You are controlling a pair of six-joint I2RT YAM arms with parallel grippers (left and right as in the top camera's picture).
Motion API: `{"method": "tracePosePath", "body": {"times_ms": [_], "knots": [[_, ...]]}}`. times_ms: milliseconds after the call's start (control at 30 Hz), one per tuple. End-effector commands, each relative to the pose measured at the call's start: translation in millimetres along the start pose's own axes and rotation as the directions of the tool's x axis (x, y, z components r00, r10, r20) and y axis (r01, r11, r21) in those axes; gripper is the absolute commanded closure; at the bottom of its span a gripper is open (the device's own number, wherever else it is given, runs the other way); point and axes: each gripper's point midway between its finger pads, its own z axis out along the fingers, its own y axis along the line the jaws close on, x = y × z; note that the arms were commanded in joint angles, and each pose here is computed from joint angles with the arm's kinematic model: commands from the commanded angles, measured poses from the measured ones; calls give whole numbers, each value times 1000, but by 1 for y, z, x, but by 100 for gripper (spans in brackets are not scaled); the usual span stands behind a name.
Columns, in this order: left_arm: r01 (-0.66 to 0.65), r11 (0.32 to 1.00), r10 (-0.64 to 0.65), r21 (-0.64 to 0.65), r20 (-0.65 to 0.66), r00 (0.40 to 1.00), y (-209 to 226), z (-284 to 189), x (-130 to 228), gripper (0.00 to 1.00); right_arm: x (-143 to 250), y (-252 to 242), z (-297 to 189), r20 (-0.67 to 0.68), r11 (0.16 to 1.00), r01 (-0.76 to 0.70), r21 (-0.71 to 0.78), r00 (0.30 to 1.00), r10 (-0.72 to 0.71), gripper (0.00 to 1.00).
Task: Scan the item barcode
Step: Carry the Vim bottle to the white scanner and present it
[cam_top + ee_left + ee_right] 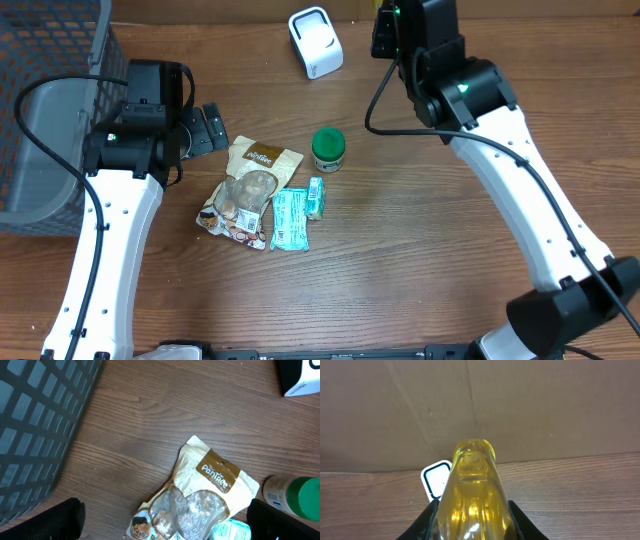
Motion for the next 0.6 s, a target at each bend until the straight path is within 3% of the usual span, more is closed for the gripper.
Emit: {"method": "tracePosePath", "body": {"times_ms": [0,233,567], "knots": [[2,1000,-2,8,16,1000,-1,-4,-5,0,-22,10,-6,61,998,-18,-53,998,21,96],[2,1000,-2,8,16,1000,-1,-4,-5,0,-32,22,7,126,995,43,-86,992,-32,96],[3,1000,-3,8,16,1000,-1,-4,-5,0,14,18,69,49,987,160,6,986,-160,96]]}}
